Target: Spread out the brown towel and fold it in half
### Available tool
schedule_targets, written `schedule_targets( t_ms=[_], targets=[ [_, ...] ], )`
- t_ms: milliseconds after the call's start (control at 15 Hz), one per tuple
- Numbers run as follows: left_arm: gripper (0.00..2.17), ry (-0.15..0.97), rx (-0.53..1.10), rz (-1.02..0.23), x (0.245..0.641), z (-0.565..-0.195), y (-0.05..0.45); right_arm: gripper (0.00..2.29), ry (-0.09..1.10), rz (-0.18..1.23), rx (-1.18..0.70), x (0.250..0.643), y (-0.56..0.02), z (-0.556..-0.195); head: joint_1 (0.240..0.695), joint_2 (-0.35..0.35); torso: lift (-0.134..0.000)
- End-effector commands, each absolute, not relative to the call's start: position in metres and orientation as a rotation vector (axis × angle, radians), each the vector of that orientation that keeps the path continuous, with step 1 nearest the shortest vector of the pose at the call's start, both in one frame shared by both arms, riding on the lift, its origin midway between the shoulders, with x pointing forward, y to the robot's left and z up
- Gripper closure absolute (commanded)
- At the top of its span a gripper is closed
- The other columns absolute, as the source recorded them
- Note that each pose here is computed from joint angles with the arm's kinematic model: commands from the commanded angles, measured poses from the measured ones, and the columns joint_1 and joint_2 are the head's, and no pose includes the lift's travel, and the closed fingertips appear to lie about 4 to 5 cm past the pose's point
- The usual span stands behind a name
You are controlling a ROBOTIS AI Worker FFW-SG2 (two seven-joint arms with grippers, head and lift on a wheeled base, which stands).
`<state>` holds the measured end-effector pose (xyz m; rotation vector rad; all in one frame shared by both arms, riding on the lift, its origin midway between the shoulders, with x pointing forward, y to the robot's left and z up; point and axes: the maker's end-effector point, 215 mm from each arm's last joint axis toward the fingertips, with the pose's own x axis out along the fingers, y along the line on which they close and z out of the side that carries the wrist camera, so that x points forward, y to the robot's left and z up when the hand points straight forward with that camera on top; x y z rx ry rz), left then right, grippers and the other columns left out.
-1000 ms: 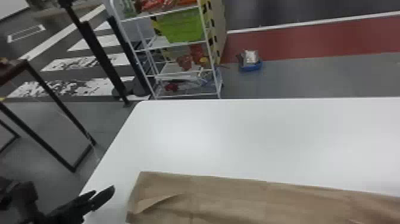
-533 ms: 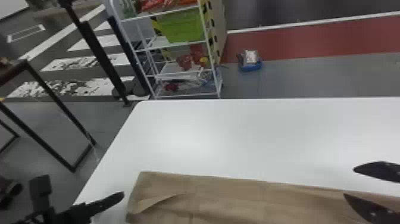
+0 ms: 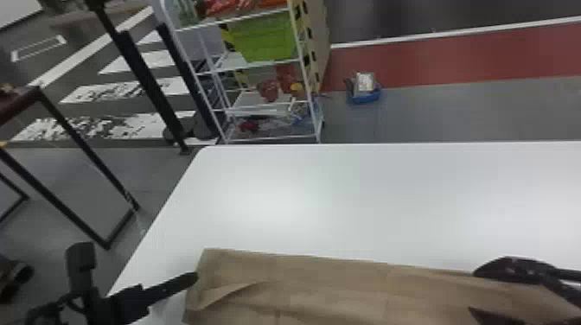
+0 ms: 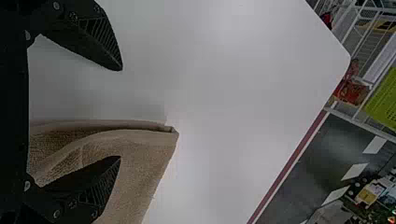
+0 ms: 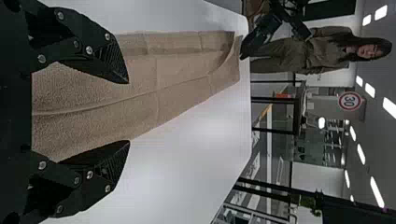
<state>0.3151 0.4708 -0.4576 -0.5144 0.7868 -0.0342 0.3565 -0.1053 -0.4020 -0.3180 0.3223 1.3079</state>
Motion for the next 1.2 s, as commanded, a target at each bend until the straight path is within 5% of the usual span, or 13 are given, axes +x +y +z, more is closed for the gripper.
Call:
schedule_targets(
  t_ms=[0,400,667,933,1067,1133],
  targets=[
    [0.21,0.787,-0.514,-0.029,0.315,-0.455,0.473,0.59,0.382,1.333,-0.336,0.352,-0.096,-0.415,0.695,0.350,-0.124],
    [0.21,0.765,-0.504,-0.026,0.318,-0.441,0.481,0.62,0.531,1.372,-0.386,0.353,-0.074,-0.436,0.695,0.350,-0.124],
    [0.21,0.790,-0.498,-0.016,0.314,-0.437,0.479,1.10,0.658,1.396,-0.362,0.351,-0.064,-0.445,0.695,0.350,-0.124],
    [0.21,0.811,-0.494,-0.003,0.312,-0.430,0.478,1.24,0.691,1.391,-0.354,0.356,-0.066,-0.448,0.695,0.350,-0.124],
    [0.21,0.825,-0.493,0.006,0.309,-0.426,0.477,1.16,0.693,1.394,-0.329,0.355,-0.063,-0.445,0.695,0.350,-0.124],
    [0.21,0.837,-0.494,0.013,0.307,-0.427,0.476,0.78,0.677,1.395,-0.312,0.357,-0.063,-0.439,0.695,0.350,-0.124]
  ],
)
